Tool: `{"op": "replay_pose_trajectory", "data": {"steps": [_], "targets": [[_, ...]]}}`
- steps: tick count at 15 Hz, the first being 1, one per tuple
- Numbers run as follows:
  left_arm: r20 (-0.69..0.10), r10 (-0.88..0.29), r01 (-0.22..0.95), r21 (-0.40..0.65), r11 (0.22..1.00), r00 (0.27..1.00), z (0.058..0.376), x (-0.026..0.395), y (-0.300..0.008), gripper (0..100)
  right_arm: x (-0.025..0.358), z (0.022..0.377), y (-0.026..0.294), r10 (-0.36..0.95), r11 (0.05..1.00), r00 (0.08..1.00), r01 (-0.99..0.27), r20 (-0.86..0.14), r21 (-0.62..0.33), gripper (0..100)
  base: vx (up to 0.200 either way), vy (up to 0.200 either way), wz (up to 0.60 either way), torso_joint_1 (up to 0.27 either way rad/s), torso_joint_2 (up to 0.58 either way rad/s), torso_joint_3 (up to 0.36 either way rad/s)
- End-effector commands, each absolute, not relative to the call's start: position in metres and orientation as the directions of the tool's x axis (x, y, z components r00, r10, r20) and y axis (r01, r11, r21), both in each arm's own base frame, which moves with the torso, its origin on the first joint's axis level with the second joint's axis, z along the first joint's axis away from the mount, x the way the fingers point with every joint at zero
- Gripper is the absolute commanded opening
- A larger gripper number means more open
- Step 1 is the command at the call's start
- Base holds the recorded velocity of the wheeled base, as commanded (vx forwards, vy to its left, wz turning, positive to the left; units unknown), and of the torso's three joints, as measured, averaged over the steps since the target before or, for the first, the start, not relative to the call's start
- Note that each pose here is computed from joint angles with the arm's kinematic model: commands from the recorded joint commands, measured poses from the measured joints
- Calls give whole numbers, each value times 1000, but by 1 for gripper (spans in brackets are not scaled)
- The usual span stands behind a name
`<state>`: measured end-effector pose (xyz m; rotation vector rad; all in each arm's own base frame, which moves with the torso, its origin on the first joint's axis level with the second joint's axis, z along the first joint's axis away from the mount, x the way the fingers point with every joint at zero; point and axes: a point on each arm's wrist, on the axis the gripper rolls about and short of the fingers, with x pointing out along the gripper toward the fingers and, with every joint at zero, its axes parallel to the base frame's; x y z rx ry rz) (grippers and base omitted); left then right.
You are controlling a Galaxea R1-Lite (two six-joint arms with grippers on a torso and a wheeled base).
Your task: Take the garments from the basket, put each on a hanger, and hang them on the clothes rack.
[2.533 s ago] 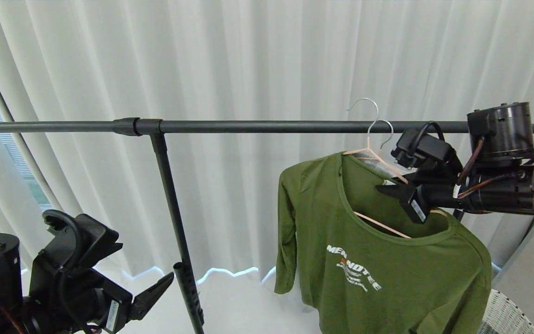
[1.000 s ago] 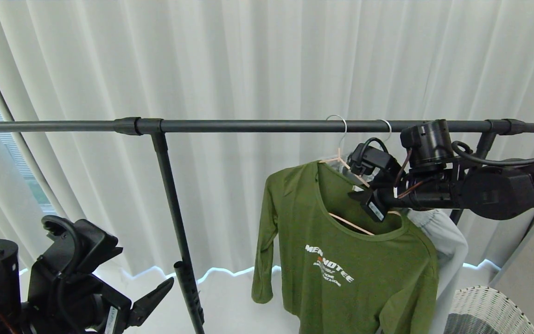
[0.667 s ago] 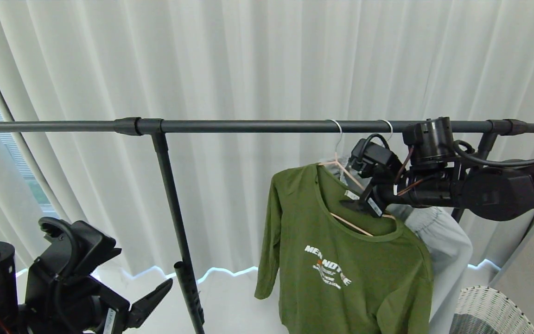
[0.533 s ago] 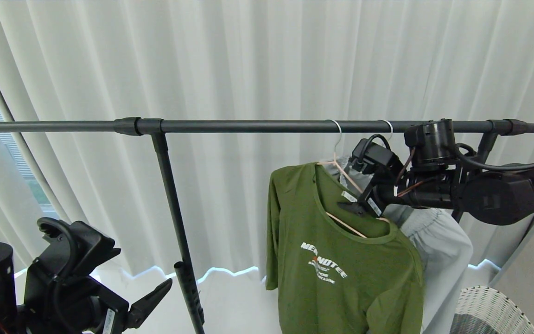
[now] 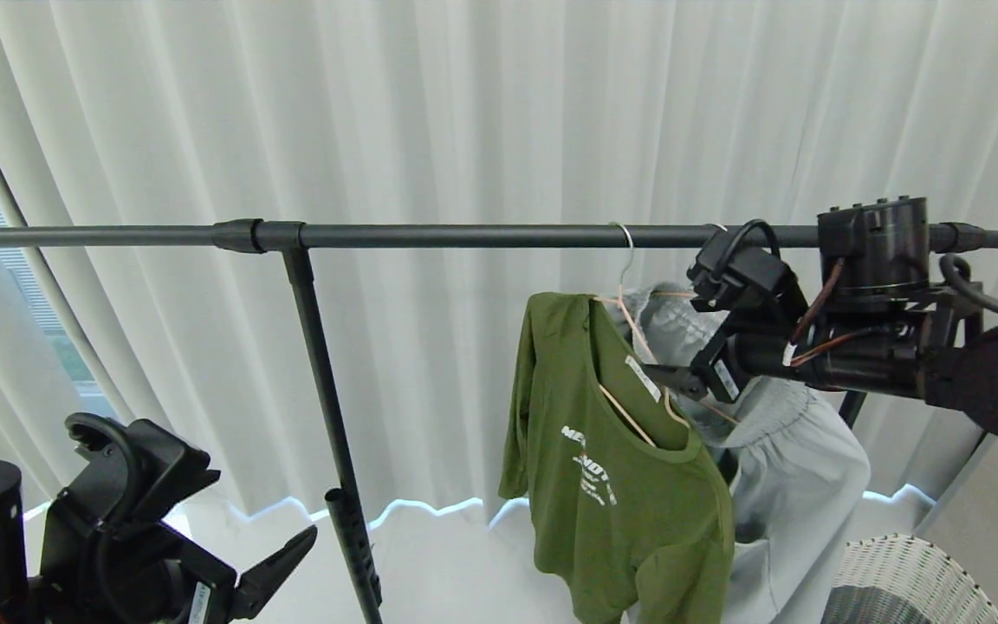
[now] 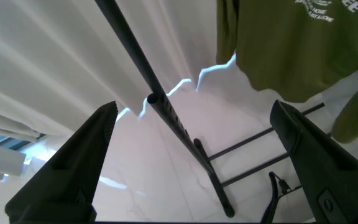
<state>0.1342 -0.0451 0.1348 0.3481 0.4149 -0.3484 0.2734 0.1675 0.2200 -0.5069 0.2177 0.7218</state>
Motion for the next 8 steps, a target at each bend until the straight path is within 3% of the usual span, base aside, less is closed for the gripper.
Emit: {"op": "replay_pose_trajectory", "data": {"steps": [1,3,8], "targets": [[-445,-239,378,255,890,863,135,135,-43,100,241,250,148,590,669,762,-647,-268,-365,100,0,0,0,0,0,0],[-437,-213,349,257,901,874,136,135,-38,100,218,263,132,584,688,781,-622,-222,-374,100,0,0,0,0,0,0],[-421,-7,142,291,946,907,138,137,-15,100,158,267,63,403,832,906,-423,-131,-360,100,0,0,0,0,0,0]]}}
